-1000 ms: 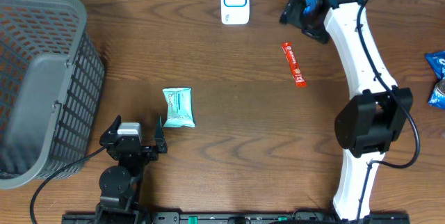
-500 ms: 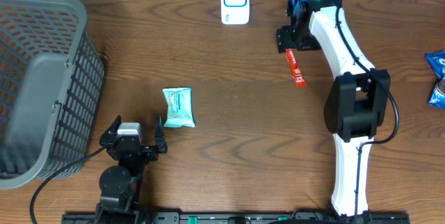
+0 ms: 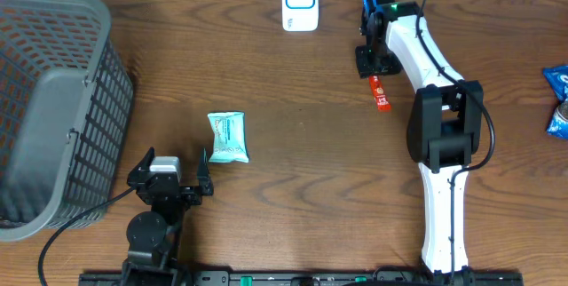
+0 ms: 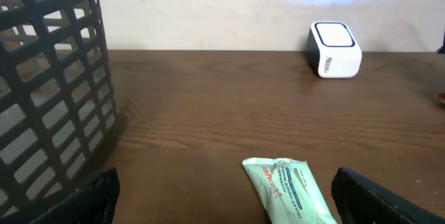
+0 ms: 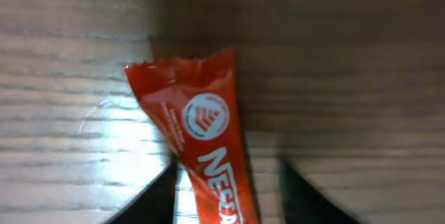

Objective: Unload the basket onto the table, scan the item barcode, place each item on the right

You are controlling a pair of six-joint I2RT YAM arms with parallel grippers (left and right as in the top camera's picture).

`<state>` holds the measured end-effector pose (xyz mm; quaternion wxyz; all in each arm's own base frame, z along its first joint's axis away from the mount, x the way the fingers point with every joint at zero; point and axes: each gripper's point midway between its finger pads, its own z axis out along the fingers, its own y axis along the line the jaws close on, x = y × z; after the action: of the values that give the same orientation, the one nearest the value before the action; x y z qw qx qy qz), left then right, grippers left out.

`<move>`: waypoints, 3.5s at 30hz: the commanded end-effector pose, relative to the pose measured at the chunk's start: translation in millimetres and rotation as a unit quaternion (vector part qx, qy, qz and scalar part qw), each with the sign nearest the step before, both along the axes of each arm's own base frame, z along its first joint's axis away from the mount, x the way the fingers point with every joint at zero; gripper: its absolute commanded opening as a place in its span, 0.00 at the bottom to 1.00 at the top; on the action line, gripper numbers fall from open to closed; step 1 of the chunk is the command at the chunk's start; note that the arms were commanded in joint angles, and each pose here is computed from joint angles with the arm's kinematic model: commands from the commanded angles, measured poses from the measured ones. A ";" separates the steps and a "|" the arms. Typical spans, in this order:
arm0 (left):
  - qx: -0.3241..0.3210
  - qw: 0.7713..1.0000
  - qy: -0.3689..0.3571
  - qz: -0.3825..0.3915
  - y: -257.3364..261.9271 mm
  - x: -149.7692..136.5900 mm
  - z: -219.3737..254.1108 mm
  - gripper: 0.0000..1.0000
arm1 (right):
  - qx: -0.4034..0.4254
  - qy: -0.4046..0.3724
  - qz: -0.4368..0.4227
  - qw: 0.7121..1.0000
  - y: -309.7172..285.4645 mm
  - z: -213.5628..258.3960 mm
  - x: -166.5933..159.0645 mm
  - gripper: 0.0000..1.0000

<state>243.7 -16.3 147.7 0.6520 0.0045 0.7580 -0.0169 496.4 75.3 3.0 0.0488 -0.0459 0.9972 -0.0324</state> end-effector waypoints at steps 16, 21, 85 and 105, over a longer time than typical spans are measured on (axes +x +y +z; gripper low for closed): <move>0.003 1.000 0.022 0.003 1.1 -0.1 -18.8 0.98 | -0.110 0.045 -0.174 0.978 -115.0 56.4 -46.6 0.01; 0.003 1.000 0.022 0.003 1.1 -0.1 -18.8 0.98 | -0.146 0.056 -0.247 0.956 -202.8 73.7 -69.0 0.01; 0.018 1.000 0.020 0.010 4.2 0.1 -17.9 0.98 | 0.158 -0.037 0.019 0.987 277.2 106.3 -119.1 0.88; 0.018 1.000 0.020 0.010 4.2 0.1 -17.9 0.98 | 0.105 -0.044 0.080 0.990 336.4 14.6 -147.1 0.98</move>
<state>243.7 -16.0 147.8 0.6523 0.0114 0.7578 -0.0100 345.8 411.9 21.4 0.0893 -0.1252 0.9843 0.0865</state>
